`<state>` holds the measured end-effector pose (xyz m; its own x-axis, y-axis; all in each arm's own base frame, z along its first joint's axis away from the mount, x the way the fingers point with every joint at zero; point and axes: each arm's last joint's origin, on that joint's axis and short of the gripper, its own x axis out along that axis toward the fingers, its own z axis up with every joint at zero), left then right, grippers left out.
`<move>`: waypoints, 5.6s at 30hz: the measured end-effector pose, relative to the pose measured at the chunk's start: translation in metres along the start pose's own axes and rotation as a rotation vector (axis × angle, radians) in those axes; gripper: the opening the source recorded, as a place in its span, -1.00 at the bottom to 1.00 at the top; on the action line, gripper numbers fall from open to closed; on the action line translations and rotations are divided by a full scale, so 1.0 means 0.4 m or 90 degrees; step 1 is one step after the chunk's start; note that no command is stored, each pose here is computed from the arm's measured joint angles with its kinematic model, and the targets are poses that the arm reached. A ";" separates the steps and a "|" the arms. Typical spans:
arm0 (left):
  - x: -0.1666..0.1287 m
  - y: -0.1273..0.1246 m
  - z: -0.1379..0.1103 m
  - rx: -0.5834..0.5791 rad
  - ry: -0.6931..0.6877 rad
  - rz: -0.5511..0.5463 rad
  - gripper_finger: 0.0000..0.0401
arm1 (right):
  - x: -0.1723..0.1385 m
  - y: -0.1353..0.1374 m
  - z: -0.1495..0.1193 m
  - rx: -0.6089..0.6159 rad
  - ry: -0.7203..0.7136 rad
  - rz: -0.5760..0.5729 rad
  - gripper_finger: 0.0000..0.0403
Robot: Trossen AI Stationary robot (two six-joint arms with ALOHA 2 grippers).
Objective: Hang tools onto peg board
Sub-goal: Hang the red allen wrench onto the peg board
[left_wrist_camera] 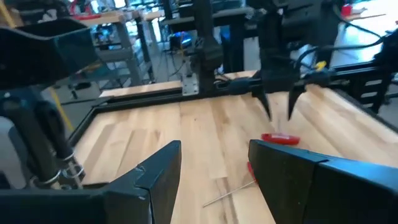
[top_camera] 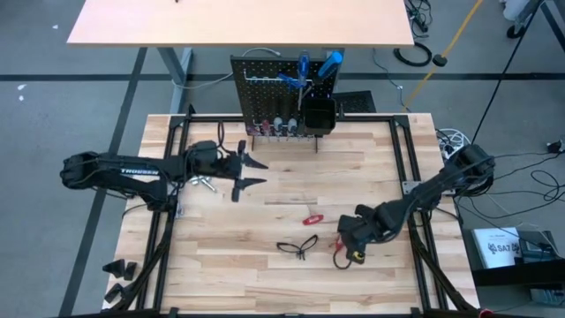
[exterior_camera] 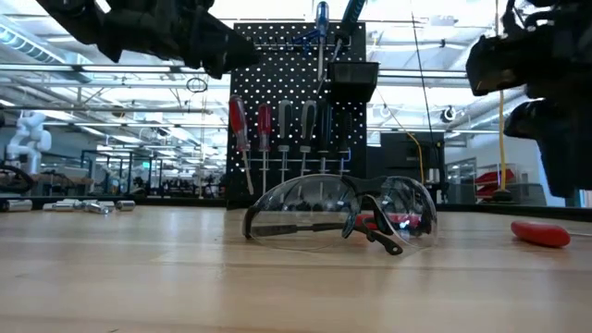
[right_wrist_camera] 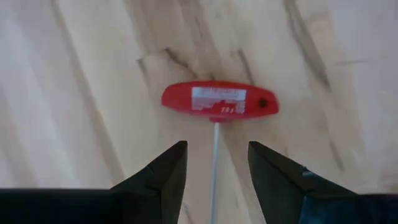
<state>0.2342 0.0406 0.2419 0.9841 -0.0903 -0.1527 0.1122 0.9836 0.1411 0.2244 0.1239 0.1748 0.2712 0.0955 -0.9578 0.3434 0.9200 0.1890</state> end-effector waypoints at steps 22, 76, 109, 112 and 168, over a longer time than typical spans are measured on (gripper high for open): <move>-0.002 -0.002 -0.010 -0.062 0.020 -0.050 -0.02 | 0.118 0.023 -0.037 0.006 0.076 -0.086 -0.83; 0.209 -0.109 0.069 -0.044 -0.189 -0.135 -0.02 | -0.217 0.018 0.296 -0.251 -0.914 0.066 -1.00; 0.215 -0.108 0.060 -0.047 -0.165 -0.124 -0.98 | -0.203 0.003 0.293 -0.239 -0.856 -0.005 -0.55; 0.209 -0.103 0.063 -0.055 -0.151 -0.087 -0.98 | -0.224 -0.010 0.279 -0.240 -0.831 -0.036 -0.37; 0.162 0.272 0.170 -0.143 -0.080 0.604 -0.99 | -0.304 -0.108 0.175 -0.295 -0.635 -0.122 -0.15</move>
<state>0.3196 0.1311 0.3138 0.6609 0.7496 0.0347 -0.7486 0.6618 -0.0404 0.2396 0.0458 0.2984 0.9214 -0.2197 -0.3205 0.1445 0.9594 -0.2421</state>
